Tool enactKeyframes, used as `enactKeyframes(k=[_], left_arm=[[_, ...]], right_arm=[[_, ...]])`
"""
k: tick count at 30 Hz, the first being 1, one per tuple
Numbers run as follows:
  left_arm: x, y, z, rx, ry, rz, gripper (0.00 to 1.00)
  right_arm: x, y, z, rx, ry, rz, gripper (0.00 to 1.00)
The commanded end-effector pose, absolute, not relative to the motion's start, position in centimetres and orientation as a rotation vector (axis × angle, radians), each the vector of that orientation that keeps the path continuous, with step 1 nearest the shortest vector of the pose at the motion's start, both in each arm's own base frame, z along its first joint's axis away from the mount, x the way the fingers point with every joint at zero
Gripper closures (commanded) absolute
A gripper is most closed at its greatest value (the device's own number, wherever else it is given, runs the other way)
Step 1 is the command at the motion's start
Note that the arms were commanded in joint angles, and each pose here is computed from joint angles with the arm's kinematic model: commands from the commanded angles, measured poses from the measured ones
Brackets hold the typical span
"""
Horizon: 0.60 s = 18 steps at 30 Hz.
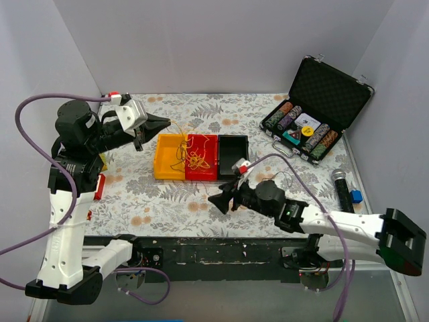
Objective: Untangle the cables
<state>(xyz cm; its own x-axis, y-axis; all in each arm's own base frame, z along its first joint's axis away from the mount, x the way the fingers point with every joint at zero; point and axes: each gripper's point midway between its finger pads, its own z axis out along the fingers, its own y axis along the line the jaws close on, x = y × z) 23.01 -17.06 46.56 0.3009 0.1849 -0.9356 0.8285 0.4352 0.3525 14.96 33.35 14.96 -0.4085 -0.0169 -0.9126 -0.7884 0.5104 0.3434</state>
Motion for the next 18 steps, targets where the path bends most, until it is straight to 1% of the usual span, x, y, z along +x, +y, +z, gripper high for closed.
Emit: enactKeyframes(k=[1,6,10,18], left_arm=[[21.1,-17.4,44.0,1.163,1.238,-0.614,1.0],[20.0,-17.5,42.9,1.206,1.235,-0.645,1.0],[19.4,-17.6,42.4,1.222,1.22,-0.657,1.0],[19.2,-17.6,41.4,1.231,1.225,-0.653,1.0]], right_arm=[[17.0,32.8,24.0,-0.631,1.607,0.93,0.29],[17.3,32.5,29.1,-0.597,1.506,0.937,0.27],[16.6,33.6,32.3,-0.59,1.424,1.033,0.27],[14.4,37.8,33.9,-0.644,1.386,1.209,0.27]])
